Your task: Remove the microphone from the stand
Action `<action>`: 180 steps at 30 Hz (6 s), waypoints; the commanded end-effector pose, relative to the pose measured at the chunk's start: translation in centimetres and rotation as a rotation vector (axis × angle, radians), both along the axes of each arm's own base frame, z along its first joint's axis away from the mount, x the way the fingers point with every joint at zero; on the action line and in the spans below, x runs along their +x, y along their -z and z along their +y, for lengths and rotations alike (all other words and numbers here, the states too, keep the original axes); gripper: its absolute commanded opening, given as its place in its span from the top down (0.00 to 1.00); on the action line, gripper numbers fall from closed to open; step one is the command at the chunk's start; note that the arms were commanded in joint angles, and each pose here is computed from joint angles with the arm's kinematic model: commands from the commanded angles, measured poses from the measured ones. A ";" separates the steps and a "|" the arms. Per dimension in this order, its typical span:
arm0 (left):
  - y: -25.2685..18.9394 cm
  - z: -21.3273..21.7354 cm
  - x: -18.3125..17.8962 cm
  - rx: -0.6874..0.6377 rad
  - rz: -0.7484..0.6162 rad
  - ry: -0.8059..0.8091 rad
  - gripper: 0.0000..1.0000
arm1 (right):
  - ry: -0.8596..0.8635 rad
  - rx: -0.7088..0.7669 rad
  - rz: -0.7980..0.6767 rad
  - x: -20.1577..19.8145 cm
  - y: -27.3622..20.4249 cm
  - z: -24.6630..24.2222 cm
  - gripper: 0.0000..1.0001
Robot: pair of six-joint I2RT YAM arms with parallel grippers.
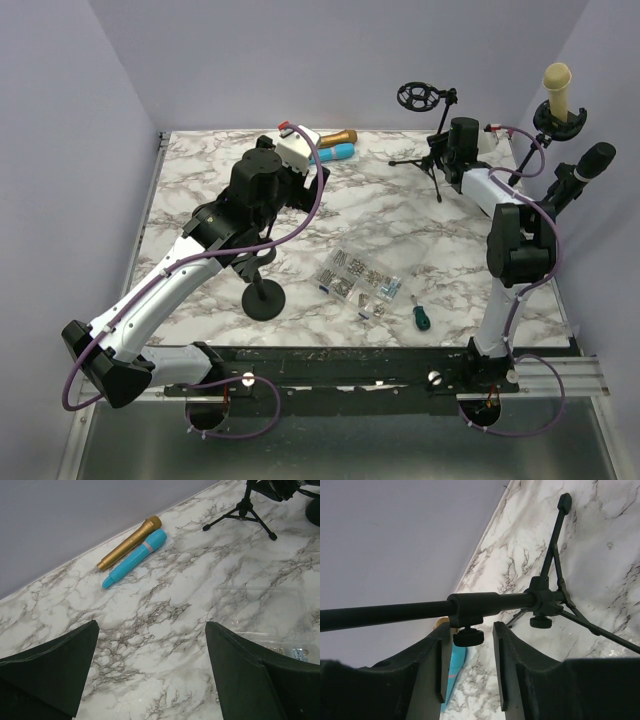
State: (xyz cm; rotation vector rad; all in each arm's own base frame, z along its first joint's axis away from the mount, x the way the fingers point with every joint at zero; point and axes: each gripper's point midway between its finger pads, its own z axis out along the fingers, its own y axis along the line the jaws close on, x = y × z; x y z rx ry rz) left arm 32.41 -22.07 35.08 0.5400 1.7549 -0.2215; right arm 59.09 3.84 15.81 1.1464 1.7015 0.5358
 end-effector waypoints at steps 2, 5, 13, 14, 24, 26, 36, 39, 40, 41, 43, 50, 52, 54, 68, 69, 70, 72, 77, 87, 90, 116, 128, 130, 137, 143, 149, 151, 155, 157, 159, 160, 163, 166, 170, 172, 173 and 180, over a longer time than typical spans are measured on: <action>-1.5 -0.3 -0.5 -0.034 -0.013 0.024 0.09 | 0.041 0.000 -0.032 0.2 -0.7 -0.8 0.59; -1.5 -0.3 -0.5 -0.036 -0.011 0.026 0.09 | 0.049 -0.012 -0.032 0.0 -0.8 -1.0 0.59; -1.5 -0.4 -0.5 -0.038 -0.010 0.031 0.09 | 0.017 -0.034 -0.033 0.1 -1.2 -0.6 0.58; -1.5 -0.4 -0.5 -0.037 -0.011 0.030 0.09 | 0.016 -0.039 -0.036 0.1 -1.4 -0.5 0.58; -1.6 -0.4 -0.6 -0.040 -0.010 0.033 0.09 | -0.008 -0.086 -0.038 0.5 -1.8 -0.2 0.74; -1.6 -0.4 -0.6 -0.037 -0.010 0.031 0.09 | -0.039 -0.096 -0.039 0.7 -1.7 0.3 0.86; -1.6 -0.4 -0.6 -0.037 -0.010 0.033 0.10 | -0.417 -0.141 -0.065 1.3 -1.0 5.5 0.99; -1.6 -0.4 -0.6 -0.038 -0.009 0.036 0.10 | -0.525 -0.091 -0.076 1.3 -0.7 6.4 0.99; -1.6 -0.4 -0.6 -0.038 -0.008 0.036 0.10 | -0.571 -0.071 -0.089 1.3 -1.0 6.7 0.99; -1.5 -0.4 -0.6 -0.038 -0.007 0.035 0.09 | -0.599 -0.062 -0.077 1.2 -0.7 6.8 0.99; -1.5 -0.4 -0.6 -0.038 -0.005 0.035 0.09 | -0.627 -0.071 -0.048 1.3 -0.2 6.4 0.99; -1.3 -0.7 -0.6 -0.040 0.006 0.043 0.09 | -0.658 -0.051 0.003 0.7 0.7 6.1 0.74; -1.2 -0.8 -0.6 -0.037 0.009 0.045 0.09 | -0.630 -0.042 -0.004 0.7 0.3 5.9 0.60; -1.1 -0.8 -0.5 -0.035 0.013 0.045 0.09 | -0.599 -0.037 -0.021 0.7 -0.2 5.6 0.50; -1.1 -0.9 -0.6 -0.034 0.017 0.053 0.09 | -0.524 -0.036 -0.109 1.4 -3.3 4.8 0.54; -1.0 -1.0 -0.6 -0.034 0.018 0.056 0.09 | -0.523 -0.037 -0.107 1.5 -3.3 4.8 0.57; -1.1 -1.0 -0.6 -0.036 0.017 0.056 0.09 | -0.518 -0.036 -0.102 1.5 -3.2 4.8 0.58; -1.1 -0.9 -0.6 -0.034 0.018 0.056 0.09 | -0.506 -0.037 -0.102 1.4 -3.3 4.6 0.61; -1.2 -0.9 -0.7 -0.036 0.015 0.055 0.07 | -0.511 -0.025 -0.087 1.4 -2.6 4.7 0.67; -1.1 -0.9 -0.6 -0.034 0.018 0.056 0.07 | -0.436 -0.172 0.036 0.6 -0.2 2.4 0.99; -1.1 -1.0 -0.6 -0.034 0.018 0.057 0.07 | -0.419 -0.287 0.088 0.4 0.8 1.6 0.99; -1.0 -0.8 -0.4 -0.036 0.021 0.054 0.07 | -0.383 -1.035 0.126 -0.7 -3.0 4.4 0.98; -0.9 -0.8 -0.4 -0.034 0.022 0.051 0.07 | -0.363 -0.859 0.147 -2.0 -1.9 4.7 0.36; -0.9 -0.8 -0.4 -0.034 0.022 0.051 0.07 | -0.359 -0.794 0.143 -2.6 -1.7 4.5 0.34; -1.0 -1.0 -0.4 -0.037 0.025 0.062 0.07 | -0.407 -0.515 0.080 -5.0 -1.1 5.1 0.33; -1.0 -0.9 -0.4 -0.038 0.026 0.062 0.07 | -0.422 -0.268 0.043 -6.1 -0.7 6.2 0.33; -1.0 -0.9 -0.3 -0.039 0.025 0.061 0.07 | -0.399 -0.020 -0.040 -5.6 -1.6 5.3 0.34; -0.9 -0.8 -0.2 -0.036 0.028 0.059 0.07 | -0.405 0.027 -0.062 -5.0 -1.8 5.2 0.35; -0.7 -0.7 0.0 -0.035 0.031 0.053 0.07 | -0.418 0.055 -0.094 -3.7 -2.5 5.5 0.35; -0.7 -0.7 0.1 -0.033 0.033 0.052 0.07 | -0.413 0.067 -0.096 -3.1 -2.6 5.5 0.35; -0.7 -0.7 0.1 -0.034 0.034 0.054 0.07 | -0.405 0.081 -0.096 -2.5 -2.6 5.5 0.33; -0.6 -0.7 0.2 -0.034 0.038 0.058 0.07 | -0.403 0.082 -0.099 -2.3 -2.6 5.5 0.31; -0.6 -0.7 0.2 -0.033 0.039 0.059 0.07 | -0.387 0.089 -0.105 -1.8 -2.7 5.3 0.28; -0.2 -0.5 0.5 -0.027 0.041 0.041 0.07 | -0.379 0.109 -0.103 -1.7 -2.8 5.3 0.31; 0.1 -1.3 0.4 -0.062 0.082 0.071 0.06 | -0.371 0.119 -0.124 -2.0 -2.8 5.3 0.39; 0.1 -1.4 0.4 -0.060 0.087 0.078 0.06 | -0.367 0.122 -0.118 -1.9 -2.3 5.3 0.43; 0.2 -1.3 0.5 -0.057 0.083 0.069 0.06 | -0.376 0.125 -0.111 -1.9 -2.1 5.3 0.44; 0.5 -1.3 0.7 -0.051 0.089 0.065 0.06 | -0.359 0.116 -0.090 -1.9 -1.4 5.0 0.50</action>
